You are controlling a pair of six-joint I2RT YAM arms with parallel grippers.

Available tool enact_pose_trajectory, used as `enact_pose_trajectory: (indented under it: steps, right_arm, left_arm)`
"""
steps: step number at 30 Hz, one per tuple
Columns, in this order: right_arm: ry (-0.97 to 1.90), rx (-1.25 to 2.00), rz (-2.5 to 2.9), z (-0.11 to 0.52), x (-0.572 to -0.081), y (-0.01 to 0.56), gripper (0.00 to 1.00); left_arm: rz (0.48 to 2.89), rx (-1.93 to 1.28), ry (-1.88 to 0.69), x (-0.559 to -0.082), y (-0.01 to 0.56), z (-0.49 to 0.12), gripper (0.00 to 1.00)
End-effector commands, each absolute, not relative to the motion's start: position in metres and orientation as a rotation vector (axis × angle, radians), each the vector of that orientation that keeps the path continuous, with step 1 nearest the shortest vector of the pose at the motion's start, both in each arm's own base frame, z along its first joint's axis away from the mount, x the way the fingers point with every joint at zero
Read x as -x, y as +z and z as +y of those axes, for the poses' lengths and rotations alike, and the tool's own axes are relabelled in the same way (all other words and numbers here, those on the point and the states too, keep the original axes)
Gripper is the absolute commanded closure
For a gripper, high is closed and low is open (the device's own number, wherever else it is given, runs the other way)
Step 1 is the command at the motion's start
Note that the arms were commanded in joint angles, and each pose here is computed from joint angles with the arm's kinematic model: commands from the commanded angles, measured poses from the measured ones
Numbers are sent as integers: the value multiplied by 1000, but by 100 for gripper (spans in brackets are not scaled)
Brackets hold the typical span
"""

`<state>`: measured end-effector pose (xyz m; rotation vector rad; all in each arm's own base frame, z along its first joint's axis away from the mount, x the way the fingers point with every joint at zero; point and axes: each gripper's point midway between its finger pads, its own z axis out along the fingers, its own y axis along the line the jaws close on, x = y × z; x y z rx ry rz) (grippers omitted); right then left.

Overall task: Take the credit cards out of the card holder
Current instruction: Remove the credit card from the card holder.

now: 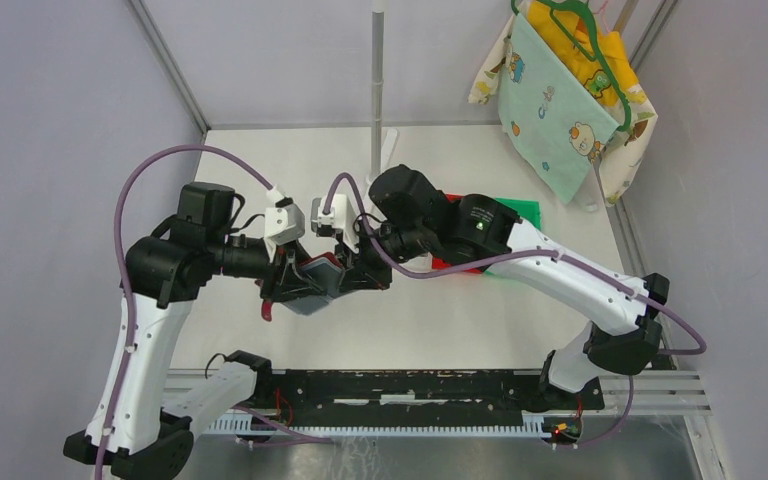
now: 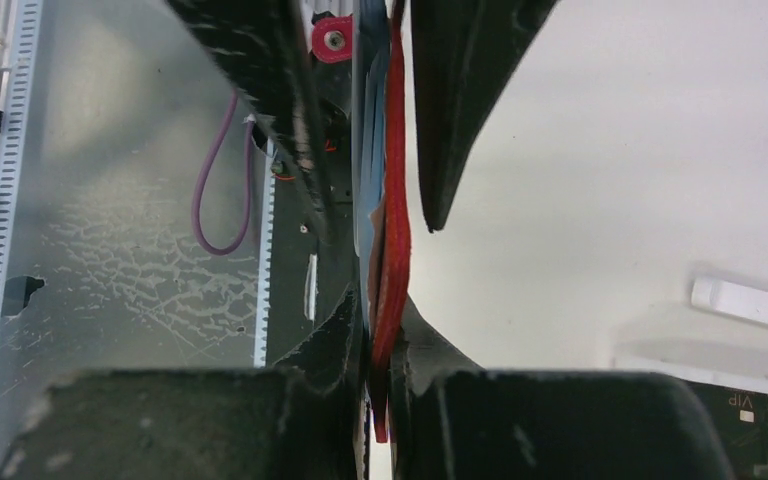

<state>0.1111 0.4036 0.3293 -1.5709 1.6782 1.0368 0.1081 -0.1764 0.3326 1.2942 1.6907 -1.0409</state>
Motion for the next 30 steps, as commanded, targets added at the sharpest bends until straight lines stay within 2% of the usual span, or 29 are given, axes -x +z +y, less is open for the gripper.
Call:
enact_pose_trajectory:
  steps: [1, 2, 3, 5, 7, 9, 11, 13, 17, 21, 30]
  right_arm:
    - [1094, 1559, 1523, 415, -103, 370, 100]
    - [1099, 1553, 1516, 415, -102, 372, 97]
    - [1098, 1539, 1506, 414, -103, 376, 88]
    - [1087, 1493, 1486, 411, -106, 384, 76]
    - [1081, 1416, 1464, 406, -111, 396, 60]
    - [1103, 1341, 1412, 399, -113, 409, 53]
    - [1134, 1219, 1359, 391, -118, 423, 39]
    - [1175, 1095, 1297, 380, -122, 431, 31]
    - [1263, 815, 1150, 345, -127, 442, 16]
    - [1389, 678, 1056, 328, -128, 453, 12]
    - [1722, 614, 836, 328, -108, 492, 16]
  left_arm:
    - [1639, -1326, -1101, -103, 337, -181, 65]
    - [1632, -1326, -1100, -104, 338, -182, 72]
    - [1622, -1327, -1098, -105, 341, -182, 77]
    - [1608, -1304, -1099, -106, 348, -184, 84]
    - [1582, -1276, -1101, -107, 357, -186, 86]
    - [1552, -1234, -1094, -111, 369, -189, 90]
    - [1514, -1185, -1083, -116, 384, -191, 94]
    - [1463, -1122, -1079, -119, 403, -194, 98]
    - [1353, -977, -1117, -119, 443, -197, 98]
    - [1283, -904, -1220, -116, 473, -202, 98]
    - [1248, -790, -1401, -107, 501, -206, 98]
